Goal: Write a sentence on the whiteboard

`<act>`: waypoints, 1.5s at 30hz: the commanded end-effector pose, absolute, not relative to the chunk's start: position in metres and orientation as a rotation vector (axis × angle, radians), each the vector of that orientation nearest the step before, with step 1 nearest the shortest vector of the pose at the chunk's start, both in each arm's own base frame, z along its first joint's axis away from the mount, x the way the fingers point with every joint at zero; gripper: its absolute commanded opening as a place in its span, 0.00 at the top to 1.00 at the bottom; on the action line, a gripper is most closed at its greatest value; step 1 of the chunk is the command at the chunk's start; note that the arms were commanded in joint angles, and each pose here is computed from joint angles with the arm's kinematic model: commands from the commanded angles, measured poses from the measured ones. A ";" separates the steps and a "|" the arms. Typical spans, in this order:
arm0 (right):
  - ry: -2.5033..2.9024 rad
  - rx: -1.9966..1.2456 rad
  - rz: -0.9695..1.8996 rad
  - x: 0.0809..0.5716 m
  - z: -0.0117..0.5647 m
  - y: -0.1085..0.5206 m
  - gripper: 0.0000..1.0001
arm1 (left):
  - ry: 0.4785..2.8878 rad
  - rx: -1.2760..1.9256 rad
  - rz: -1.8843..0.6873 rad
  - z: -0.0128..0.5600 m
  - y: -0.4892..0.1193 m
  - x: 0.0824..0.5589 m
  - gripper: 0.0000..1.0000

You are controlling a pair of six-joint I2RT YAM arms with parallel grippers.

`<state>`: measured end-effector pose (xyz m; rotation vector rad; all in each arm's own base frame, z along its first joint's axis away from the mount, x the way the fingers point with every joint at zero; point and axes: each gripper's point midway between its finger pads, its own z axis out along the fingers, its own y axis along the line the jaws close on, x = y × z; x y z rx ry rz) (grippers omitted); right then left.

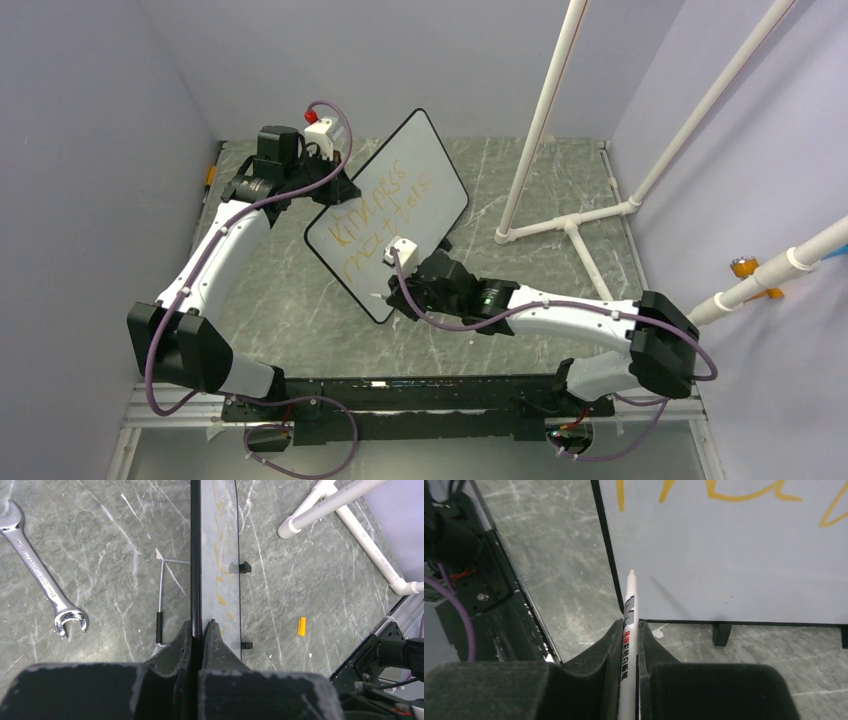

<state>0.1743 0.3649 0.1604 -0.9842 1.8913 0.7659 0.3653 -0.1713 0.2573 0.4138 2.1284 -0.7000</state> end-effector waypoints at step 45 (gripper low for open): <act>1.911 -0.994 0.692 0.186 0.134 0.376 1.00 | 2.323 0.416 -0.349 0.200 -0.122 0.364 1.00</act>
